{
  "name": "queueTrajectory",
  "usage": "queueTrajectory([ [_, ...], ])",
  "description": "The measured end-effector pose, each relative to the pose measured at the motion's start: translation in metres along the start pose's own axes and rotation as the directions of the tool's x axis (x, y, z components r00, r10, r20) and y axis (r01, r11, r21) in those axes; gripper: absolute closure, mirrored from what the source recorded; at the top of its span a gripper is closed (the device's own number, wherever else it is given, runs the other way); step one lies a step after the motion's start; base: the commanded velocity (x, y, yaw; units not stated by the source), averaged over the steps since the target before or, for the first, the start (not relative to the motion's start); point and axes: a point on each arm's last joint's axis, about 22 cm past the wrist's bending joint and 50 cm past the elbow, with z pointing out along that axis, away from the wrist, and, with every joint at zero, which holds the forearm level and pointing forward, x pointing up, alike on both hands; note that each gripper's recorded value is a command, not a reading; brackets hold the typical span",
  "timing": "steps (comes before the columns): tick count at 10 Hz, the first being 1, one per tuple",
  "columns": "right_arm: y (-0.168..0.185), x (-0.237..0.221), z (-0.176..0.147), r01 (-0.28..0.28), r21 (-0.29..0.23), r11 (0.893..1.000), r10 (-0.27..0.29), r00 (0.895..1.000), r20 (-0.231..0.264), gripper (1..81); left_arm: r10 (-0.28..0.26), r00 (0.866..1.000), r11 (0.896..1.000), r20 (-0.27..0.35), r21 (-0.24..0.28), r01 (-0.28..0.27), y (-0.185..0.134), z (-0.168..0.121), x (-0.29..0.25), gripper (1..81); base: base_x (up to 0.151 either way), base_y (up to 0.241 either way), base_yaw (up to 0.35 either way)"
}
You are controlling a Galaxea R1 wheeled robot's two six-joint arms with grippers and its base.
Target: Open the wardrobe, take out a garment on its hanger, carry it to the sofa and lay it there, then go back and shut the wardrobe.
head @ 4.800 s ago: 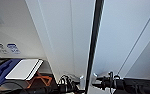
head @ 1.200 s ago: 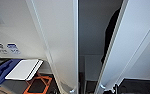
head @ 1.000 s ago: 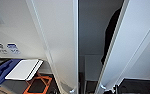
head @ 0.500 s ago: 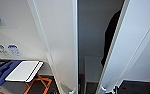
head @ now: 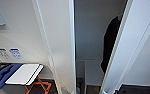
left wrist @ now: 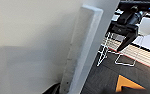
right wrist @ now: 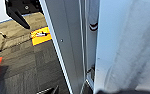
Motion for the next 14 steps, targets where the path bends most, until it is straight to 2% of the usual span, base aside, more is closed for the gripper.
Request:
queueTrajectory([
  [4,0.000,-0.001,-0.001,-0.004,0.000,1.000,0.004,1.000,-0.005,1.0,-0.006,1.000,1.000,-0.015,0.003,0.007,0.000,-0.004,-0.002,1.0,0.000,0.000,0.000],
  [7,-0.008,-0.014,-0.012,-0.020,0.005,1.000,0.020,1.000,-0.014,1.0,-0.042,0.997,0.999,-0.060,0.016,0.043,0.001,-0.020,-0.010,1.0,0.000,0.000,0.000],
  [10,-0.010,-0.019,-0.017,-0.032,0.007,0.999,0.032,0.999,-0.019,1.0,-0.051,0.997,0.998,-0.059,0.019,0.053,0.003,-0.027,-0.013,1.0,0.000,0.000,0.000],
  [14,-0.016,-0.029,-0.027,-0.059,0.014,0.998,0.060,0.997,-0.051,1.0,-0.052,0.997,0.998,-0.060,0.019,0.054,0.004,-0.027,-0.013,1.0,0.000,0.000,0.000],
])
